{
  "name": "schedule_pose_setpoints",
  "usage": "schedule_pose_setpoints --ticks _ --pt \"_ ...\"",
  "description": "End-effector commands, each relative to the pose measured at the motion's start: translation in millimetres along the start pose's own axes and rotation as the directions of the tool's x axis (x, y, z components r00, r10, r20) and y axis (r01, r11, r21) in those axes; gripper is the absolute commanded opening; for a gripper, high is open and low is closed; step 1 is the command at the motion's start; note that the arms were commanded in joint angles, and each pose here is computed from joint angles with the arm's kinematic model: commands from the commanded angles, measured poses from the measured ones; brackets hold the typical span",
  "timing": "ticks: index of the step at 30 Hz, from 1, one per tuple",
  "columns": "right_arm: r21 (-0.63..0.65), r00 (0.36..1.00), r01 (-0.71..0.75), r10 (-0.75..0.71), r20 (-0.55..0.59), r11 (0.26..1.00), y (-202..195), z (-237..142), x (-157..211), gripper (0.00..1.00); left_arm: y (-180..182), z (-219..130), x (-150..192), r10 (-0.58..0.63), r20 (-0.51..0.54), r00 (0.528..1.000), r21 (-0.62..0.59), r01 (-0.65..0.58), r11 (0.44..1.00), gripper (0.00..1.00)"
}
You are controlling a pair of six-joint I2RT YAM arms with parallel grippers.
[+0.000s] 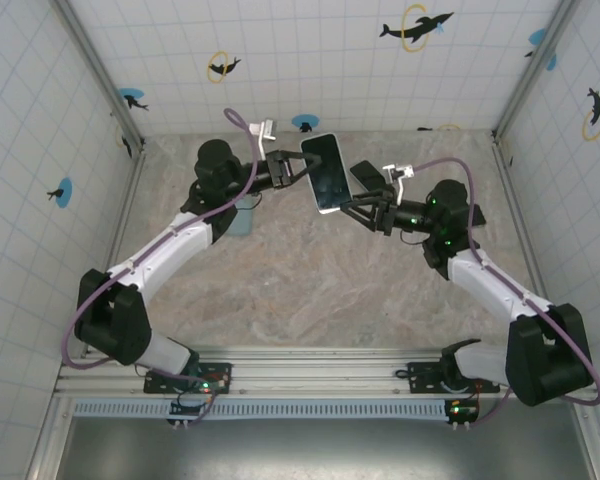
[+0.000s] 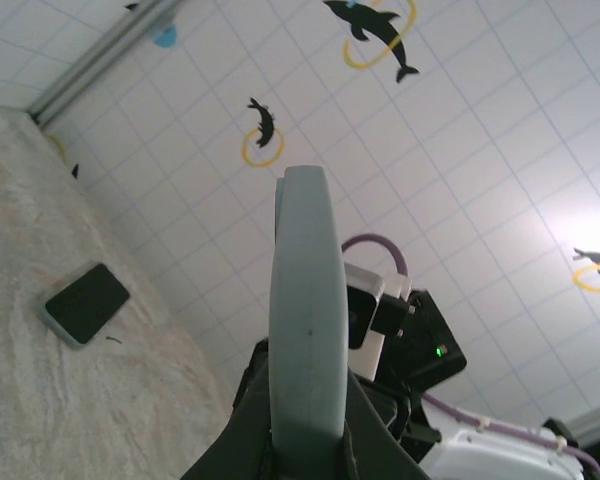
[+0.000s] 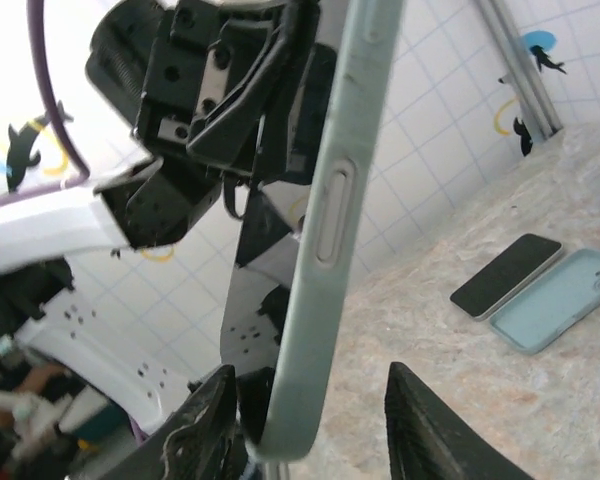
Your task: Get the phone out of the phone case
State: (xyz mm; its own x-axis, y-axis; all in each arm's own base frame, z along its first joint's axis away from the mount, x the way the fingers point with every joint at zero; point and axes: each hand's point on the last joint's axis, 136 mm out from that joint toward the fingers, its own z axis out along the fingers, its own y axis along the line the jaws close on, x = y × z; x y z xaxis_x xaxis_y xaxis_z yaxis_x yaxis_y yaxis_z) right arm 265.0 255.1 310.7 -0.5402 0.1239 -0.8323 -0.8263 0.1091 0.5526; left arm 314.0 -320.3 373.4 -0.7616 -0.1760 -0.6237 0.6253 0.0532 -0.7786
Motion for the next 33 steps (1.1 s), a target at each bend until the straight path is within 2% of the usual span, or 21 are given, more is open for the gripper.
schedule_pose_setpoints --ticks 1,5,12,22,30,33 --pt "-0.092 0.990 0.119 -0.125 -0.064 0.989 18 1 1 0.38 -33 -3 -10 0.160 -0.026 0.987 0.106 -0.157 0.982 0.00" --pt "-0.125 0.982 0.138 -0.153 -0.115 0.982 17 1 11 0.35 -30 -5 -10 0.167 -0.042 0.985 0.105 -0.162 0.981 0.00" --pt "-0.142 0.978 0.146 -0.164 -0.127 0.979 13 4 8 0.29 -30 -3 -8 0.169 -0.073 0.983 0.129 -0.159 0.979 0.00" --pt "-0.208 0.970 0.147 -0.182 -0.159 0.967 18 6 9 0.27 -22 1 -6 0.184 -0.107 0.977 0.127 -0.170 0.977 0.00" --pt "-0.235 0.965 0.136 -0.182 -0.189 0.963 15 7 12 0.17 -23 3 -8 0.186 -0.111 0.976 0.132 -0.171 0.976 0.00" --pt "-0.241 0.959 0.163 -0.211 -0.190 0.957 14 7 13 0.17 -23 3 -6 0.176 -0.127 0.976 0.140 -0.158 0.978 0.00"
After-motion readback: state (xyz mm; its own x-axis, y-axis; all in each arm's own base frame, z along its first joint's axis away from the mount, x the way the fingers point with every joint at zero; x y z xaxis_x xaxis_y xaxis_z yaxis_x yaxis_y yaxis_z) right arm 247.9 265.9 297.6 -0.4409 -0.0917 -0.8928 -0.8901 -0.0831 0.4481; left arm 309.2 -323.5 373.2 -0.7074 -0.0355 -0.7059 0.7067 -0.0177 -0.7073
